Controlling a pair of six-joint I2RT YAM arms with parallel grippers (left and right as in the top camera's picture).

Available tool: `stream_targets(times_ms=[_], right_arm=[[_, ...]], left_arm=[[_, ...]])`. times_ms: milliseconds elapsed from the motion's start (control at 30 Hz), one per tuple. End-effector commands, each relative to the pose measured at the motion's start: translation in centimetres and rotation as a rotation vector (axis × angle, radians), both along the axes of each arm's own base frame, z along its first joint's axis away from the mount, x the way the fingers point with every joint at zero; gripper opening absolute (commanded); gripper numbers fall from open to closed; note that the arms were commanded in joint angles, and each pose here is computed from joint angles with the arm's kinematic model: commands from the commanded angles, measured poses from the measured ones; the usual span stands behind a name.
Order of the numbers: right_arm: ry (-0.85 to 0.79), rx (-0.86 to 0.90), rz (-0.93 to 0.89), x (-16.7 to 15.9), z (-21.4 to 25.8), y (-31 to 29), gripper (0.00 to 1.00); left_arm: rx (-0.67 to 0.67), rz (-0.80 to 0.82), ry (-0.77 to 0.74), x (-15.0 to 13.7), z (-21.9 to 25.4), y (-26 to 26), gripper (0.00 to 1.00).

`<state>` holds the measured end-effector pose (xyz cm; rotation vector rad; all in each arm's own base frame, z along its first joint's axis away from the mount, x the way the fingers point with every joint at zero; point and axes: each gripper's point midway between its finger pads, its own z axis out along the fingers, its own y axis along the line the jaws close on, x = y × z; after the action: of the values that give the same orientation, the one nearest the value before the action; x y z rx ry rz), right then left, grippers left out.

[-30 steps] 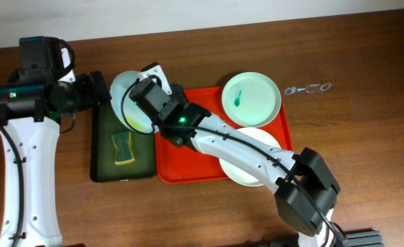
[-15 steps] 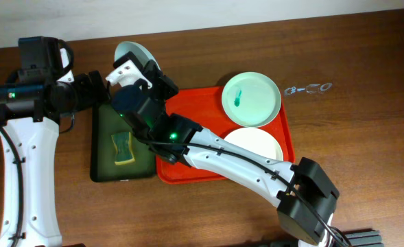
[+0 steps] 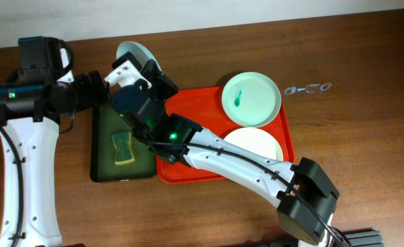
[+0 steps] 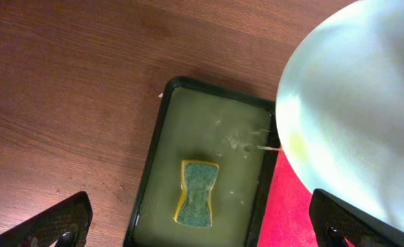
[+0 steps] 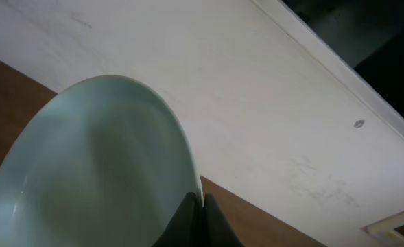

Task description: Clean dirty plates on tray and stack at the side

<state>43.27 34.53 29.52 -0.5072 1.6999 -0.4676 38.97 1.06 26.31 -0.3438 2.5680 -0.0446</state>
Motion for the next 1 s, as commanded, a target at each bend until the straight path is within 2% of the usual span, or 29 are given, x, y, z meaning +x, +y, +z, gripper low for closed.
stream_targets(times_ms=[0,233,400,433,467,500,533,633,700,833,967], right_arm=[[-0.040,0.126,-0.005,-0.6,2.8,-0.1,0.04],[0.066,0.350,-0.071,1.5,-0.1,-2.7,0.04],[0.061,0.308,-0.144,2.1,-0.5,-4.9,0.04],[0.066,0.328,-0.127,2.2,-0.5,-4.6,0.04],[0.100,0.261,-0.010,2.2,-0.6,-2.7,0.04],[0.093,0.203,0.006,1.9,-0.2,-2.5,0.04],[0.072,0.199,-0.040,1.8,0.1,-3.2,0.04],[0.098,0.202,-0.007,1.1,-0.4,-2.2,0.04],[0.123,0.282,-0.022,1.0,-1.0,-2.3,0.04],[0.382,0.552,0.046,1.4,-5.0,-2.0,0.04],[0.626,0.720,0.082,1.8,-5.8,-6.4,0.04]], left_arm=[[-0.012,0.000,0.003,0.1,-0.1,-0.3,0.99],[-0.012,0.000,0.003,0.1,-0.1,-0.3,0.99],[-0.012,0.000,0.003,0.1,-0.1,-0.3,0.99],[-0.012,0.000,0.003,0.1,-0.1,-0.3,0.99],[-0.012,0.000,0.003,0.1,-0.1,-0.3,0.99],[-0.012,0.000,0.003,0.1,-0.1,-0.3,0.99],[-0.012,0.000,0.003,0.1,-0.1,-0.3,0.99],[-0.012,0.000,0.003,0.1,-0.1,-0.3,0.99],[-0.012,0.000,0.003,0.1,-0.1,-0.3,0.99],[-0.012,0.000,0.003,0.1,-0.1,-0.3,0.99],[-0.012,0.000,0.003,0.1,-0.1,-0.3,0.99]])
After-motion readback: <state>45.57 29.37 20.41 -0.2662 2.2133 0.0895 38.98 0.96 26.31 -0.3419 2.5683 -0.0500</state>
